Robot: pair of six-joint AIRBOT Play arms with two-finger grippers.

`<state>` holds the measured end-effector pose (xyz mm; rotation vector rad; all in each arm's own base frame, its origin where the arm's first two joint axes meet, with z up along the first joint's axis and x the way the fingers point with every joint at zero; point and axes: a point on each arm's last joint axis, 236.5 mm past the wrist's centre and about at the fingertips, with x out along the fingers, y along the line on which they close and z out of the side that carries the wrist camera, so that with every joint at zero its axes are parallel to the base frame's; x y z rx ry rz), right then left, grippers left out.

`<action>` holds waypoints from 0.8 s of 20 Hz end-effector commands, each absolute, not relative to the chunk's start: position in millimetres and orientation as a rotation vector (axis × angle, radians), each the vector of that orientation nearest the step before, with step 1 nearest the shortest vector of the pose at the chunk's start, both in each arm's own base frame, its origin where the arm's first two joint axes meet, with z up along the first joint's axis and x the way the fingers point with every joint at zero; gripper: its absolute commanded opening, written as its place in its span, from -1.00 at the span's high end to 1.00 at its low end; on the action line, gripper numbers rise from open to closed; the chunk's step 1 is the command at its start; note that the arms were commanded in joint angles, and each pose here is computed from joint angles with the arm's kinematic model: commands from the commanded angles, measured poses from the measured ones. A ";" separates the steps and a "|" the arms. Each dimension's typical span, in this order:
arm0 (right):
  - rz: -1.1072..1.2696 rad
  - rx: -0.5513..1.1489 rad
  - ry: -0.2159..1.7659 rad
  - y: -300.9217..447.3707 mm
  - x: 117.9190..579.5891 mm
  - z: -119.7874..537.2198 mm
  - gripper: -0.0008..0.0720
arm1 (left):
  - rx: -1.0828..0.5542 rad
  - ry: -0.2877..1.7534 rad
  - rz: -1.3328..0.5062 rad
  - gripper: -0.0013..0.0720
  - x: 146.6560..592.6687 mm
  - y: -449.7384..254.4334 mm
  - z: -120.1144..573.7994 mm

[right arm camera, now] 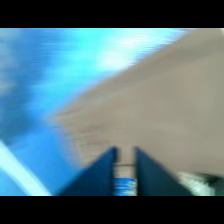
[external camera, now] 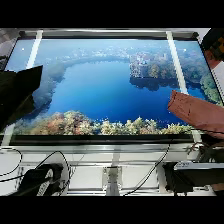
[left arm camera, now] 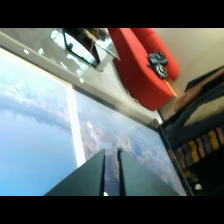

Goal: Fold the clothes and pants, and hang the long-sleeved shirts on hangers.

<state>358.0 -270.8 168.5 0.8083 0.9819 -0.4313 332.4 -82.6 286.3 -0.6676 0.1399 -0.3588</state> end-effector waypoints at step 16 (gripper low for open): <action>0.392 0.743 0.834 -5.2 471.4 267.6 0.95 | -0.428 0.148 -0.315 0.93 331.4 -69.5 304.3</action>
